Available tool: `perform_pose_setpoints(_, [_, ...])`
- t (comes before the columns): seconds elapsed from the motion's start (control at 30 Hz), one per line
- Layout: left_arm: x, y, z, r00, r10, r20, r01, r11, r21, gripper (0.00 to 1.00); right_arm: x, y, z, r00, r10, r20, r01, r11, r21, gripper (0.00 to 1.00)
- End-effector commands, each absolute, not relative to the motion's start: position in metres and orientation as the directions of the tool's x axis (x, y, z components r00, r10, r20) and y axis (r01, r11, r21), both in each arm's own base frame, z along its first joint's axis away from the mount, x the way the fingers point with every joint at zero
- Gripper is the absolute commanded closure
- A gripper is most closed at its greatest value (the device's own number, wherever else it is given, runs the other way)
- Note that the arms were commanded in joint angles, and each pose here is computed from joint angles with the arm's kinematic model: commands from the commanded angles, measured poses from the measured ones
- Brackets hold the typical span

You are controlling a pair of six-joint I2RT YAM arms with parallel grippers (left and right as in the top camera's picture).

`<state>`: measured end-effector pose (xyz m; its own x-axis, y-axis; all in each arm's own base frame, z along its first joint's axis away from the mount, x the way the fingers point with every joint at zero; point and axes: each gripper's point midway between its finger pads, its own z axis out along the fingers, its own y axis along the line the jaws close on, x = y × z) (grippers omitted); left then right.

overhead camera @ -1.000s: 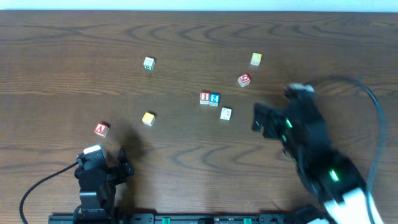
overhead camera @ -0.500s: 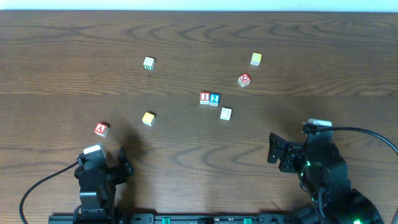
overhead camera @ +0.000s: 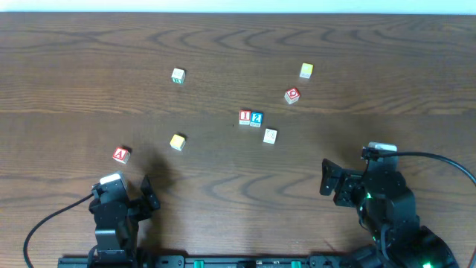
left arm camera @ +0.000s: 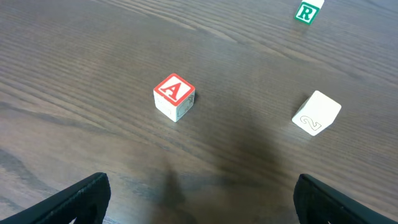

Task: Spell out Ai2

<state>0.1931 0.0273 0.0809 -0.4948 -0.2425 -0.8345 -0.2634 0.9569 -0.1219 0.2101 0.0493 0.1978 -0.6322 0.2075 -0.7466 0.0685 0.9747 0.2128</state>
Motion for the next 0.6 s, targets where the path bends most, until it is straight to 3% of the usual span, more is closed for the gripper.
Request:
perform_pose_setpoints(0.0, [0.1929, 0.0273, 0.0776, -0.501, -0.236, -0.833, -0.261, 0.959, -0.115, 0.05, 0.2098, 0.0457, 0.1951, -0.633, 0.197, -0.749, 0.076, 0.978, 0.193, 0.01])
perform_pose_setpoints(0.57, [0.1943, 0.0272, 0.0797, -0.483, -0.266, -0.834, -0.274, 0.951, -0.144, 0.05, 0.2098, 0.0457, 0.1951, -0.633, 0.197, -0.749, 0.076, 0.978, 0.193, 0.01])
